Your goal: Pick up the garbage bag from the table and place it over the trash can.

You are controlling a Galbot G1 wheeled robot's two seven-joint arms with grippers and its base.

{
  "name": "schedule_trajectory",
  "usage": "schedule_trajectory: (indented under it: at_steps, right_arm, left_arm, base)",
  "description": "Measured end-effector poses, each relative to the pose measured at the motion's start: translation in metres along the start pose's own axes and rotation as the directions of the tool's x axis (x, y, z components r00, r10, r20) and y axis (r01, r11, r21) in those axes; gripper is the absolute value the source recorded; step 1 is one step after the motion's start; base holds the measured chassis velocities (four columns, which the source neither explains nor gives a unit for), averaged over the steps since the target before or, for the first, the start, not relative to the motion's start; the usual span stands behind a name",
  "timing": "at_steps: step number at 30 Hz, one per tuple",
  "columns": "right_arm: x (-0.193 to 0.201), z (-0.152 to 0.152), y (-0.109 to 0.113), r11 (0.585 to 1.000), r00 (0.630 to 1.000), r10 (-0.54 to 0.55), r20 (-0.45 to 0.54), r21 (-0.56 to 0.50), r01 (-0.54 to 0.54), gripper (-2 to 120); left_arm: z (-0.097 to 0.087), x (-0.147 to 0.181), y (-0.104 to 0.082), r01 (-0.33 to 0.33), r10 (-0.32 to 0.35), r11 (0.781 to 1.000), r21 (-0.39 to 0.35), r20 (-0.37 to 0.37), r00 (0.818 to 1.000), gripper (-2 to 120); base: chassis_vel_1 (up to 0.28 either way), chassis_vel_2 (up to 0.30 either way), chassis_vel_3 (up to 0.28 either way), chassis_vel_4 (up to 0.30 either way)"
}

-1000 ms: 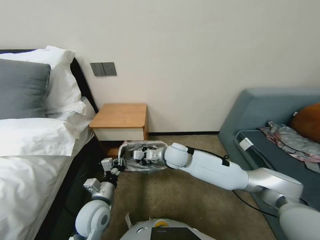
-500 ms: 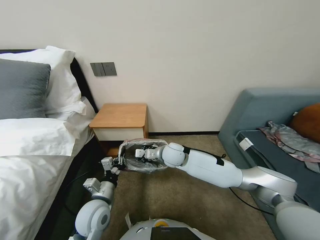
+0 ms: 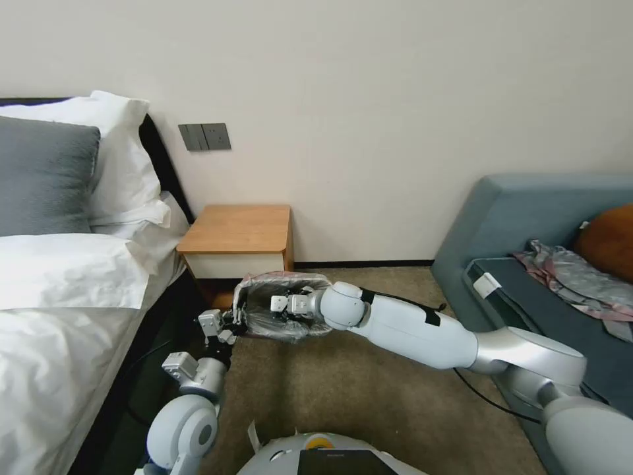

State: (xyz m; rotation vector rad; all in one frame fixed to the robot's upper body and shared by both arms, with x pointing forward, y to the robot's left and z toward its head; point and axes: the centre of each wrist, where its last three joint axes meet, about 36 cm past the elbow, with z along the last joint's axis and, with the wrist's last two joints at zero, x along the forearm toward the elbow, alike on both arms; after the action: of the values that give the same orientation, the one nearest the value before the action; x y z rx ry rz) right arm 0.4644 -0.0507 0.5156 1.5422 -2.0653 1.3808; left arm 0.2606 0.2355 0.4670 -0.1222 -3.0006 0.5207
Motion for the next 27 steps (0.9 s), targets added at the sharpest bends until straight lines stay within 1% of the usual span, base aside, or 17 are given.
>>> schedule_trajectory:
  at_steps: [9, 13, 16, 18, 21, 25, 27]
  right_arm:
    - [0.004, 0.002, 0.001, 1.000, 1.000, 0.003, -0.019, 0.006, -0.002, 0]
    - [0.013, -0.004, 0.000, 1.000, 1.000, 0.011, 0.012, -0.004, -0.011, 0]
    - [0.031, -0.011, 0.002, 0.999, 0.998, 0.024, 0.065, -0.043, -0.022, 0]
    - [0.035, -0.011, 0.004, 0.998, 0.997, 0.023, 0.074, -0.055, -0.019, 0]
    - [0.050, -0.012, 0.010, 0.995, 0.994, 0.020, 0.104, -0.104, -0.009, 0]
    - [0.059, -0.012, 0.011, 0.991, 0.992, 0.020, 0.124, -0.133, -0.004, 0]
    - [0.073, -0.011, 0.011, 0.982, 0.987, 0.031, 0.157, -0.188, -0.001, 0]
  left_arm:
    - [0.000, 0.000, 0.000, 0.001, -0.001, 1.000, 0.002, 0.005, 1.000, 5]
    - [0.002, -0.001, 0.001, 0.006, -0.006, 1.000, 0.004, 0.000, 1.000, 5]
    - [0.006, -0.004, 0.006, 0.019, -0.019, 1.000, 0.015, -0.012, 1.000, 5]
    - [0.007, -0.005, 0.007, 0.027, -0.027, 0.999, 0.024, -0.018, 0.999, 5]
    - [0.011, -0.007, 0.011, 0.053, -0.052, 0.998, 0.041, -0.043, 0.998, 5]
    - [0.013, -0.008, 0.013, 0.066, -0.063, 0.997, 0.050, -0.060, 0.996, 5]
    - [0.016, -0.010, 0.017, 0.082, -0.078, 0.995, 0.060, -0.076, 0.994, 5]
  base:
    - [0.000, 0.000, 0.000, 0.000]
    - [0.000, 0.000, 0.000, 0.000]
    - [0.000, 0.000, 0.000, 0.000]
    - [0.000, 0.000, 0.000, 0.000]
    - [0.000, 0.000, 0.000, 0.000]
    - [0.000, 0.000, 0.000, 0.000]
    - [0.000, 0.000, 0.000, 0.000]
